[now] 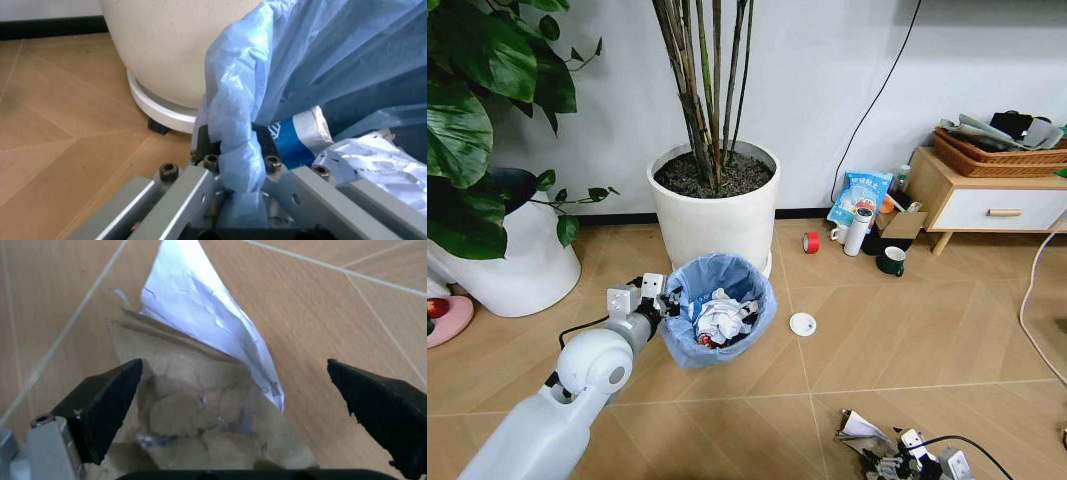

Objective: Pick up the trash bin and place the garbage on the floor into it.

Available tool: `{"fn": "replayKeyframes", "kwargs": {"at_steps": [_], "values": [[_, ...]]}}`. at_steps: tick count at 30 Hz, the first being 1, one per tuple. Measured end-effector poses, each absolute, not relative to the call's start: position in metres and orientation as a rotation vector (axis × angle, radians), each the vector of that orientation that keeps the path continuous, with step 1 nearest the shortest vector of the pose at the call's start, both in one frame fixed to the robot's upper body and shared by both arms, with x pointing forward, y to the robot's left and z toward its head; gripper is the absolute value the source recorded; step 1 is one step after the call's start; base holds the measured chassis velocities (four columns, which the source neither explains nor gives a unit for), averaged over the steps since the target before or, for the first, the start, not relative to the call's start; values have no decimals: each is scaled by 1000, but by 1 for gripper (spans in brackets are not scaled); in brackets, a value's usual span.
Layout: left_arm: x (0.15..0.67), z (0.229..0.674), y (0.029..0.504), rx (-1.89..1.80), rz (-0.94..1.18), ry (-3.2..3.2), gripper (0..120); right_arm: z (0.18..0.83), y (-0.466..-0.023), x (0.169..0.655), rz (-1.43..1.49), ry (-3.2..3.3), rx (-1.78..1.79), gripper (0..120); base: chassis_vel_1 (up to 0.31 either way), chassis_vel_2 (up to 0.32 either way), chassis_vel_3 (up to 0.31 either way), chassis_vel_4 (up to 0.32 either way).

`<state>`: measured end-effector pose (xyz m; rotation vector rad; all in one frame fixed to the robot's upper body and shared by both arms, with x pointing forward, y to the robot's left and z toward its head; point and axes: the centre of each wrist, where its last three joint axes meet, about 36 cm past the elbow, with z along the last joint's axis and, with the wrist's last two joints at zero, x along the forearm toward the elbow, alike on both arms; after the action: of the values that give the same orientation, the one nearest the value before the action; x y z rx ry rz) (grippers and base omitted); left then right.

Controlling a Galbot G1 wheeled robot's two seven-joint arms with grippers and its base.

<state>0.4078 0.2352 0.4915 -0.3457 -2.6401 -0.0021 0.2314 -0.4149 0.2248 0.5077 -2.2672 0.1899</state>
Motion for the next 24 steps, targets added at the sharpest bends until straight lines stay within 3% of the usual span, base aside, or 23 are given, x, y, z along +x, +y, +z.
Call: {"fn": "replayKeyframes", "kwargs": {"at_steps": [8,20,24], "values": [[408,494,235,-353,-4,-2644,0,212,-408,238,149,-2250,467,95,0,0,0,0],[407,498,237,-360,-8,-2650,0,198,-407,231,139,-2256,409,50,0,0,0,0],[406,498,236,-361,-8,-2650,0,199,-410,229,138,-2261,385,39,0,0,0,0]]}}
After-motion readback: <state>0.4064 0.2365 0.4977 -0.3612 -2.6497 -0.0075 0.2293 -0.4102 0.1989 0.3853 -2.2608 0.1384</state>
